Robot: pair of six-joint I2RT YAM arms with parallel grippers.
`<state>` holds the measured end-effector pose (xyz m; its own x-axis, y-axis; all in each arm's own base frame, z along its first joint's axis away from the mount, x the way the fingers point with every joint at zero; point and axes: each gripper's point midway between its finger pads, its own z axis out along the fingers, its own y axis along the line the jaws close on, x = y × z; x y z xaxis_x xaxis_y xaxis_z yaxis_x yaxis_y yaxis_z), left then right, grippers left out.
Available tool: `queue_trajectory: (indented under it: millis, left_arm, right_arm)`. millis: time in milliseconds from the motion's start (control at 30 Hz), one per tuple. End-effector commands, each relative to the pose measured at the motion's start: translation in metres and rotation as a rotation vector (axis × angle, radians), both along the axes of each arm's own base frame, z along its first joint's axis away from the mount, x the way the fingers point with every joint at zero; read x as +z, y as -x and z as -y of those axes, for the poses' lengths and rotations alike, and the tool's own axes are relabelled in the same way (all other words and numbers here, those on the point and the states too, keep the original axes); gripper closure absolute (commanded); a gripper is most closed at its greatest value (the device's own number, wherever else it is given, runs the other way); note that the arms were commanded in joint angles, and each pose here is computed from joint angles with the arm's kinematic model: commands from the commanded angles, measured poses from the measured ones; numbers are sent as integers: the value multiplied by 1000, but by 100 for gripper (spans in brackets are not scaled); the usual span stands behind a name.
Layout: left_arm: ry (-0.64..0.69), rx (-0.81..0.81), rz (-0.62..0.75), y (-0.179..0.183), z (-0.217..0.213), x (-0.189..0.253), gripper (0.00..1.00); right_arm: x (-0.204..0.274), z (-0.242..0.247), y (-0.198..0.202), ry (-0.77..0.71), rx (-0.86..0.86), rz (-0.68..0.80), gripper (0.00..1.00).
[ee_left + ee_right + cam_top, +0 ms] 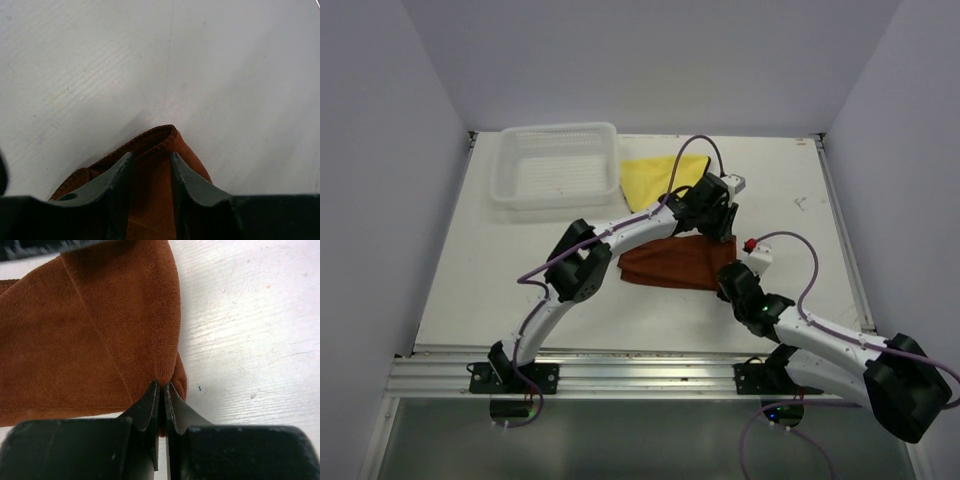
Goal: Roll the towels
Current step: Roll the towel
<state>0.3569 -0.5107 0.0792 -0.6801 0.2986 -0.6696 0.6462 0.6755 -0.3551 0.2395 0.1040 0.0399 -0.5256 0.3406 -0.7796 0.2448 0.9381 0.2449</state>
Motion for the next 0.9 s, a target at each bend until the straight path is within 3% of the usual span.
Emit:
queue_trajectory:
  millis: [0,133,167,333,400,500,533,567,700,733,867]
  left_arm:
    - [3,-6,24,-4,7,2,62]
    - [70,60,140,-20,3,37,35]
    - [113,72,184,-22,0,67,30]
    - [223,159,280,-42,-33,115,11]
    - [250,183,304,-49,-49,132,10]
    - [214,189,313,-49,-65,125,13]
    - [184,186,309,-45,-73,115,19]
    - [165,181,304,-41,-78,107,23]
    - [107,160,278,-27,-95,69,45]
    - [72,151,254,-22,-101,52,55]
    - [22,156,212,-14,-115,20,73]
  right_arm:
    - [22,9,-10,39,-48,42,100]
    - [33,23,-11,34,-117,75,100]
    - [34,28,-8,26,-136,75,100]
    - [33,50,-8,-81,-249,59,100]
    - [27,50,-6,-129,-250,22,100]
    - [20,57,-4,-174,-297,-26,100]
    - [18,62,-3,-180,-321,-39,100]
    - [15,64,1,-176,-331,-66,85]
    - [10,58,6,-223,-323,-134,43]
    - [14,60,6,-235,-335,-125,41]
    - [33,66,0,-295,-353,-71,39]
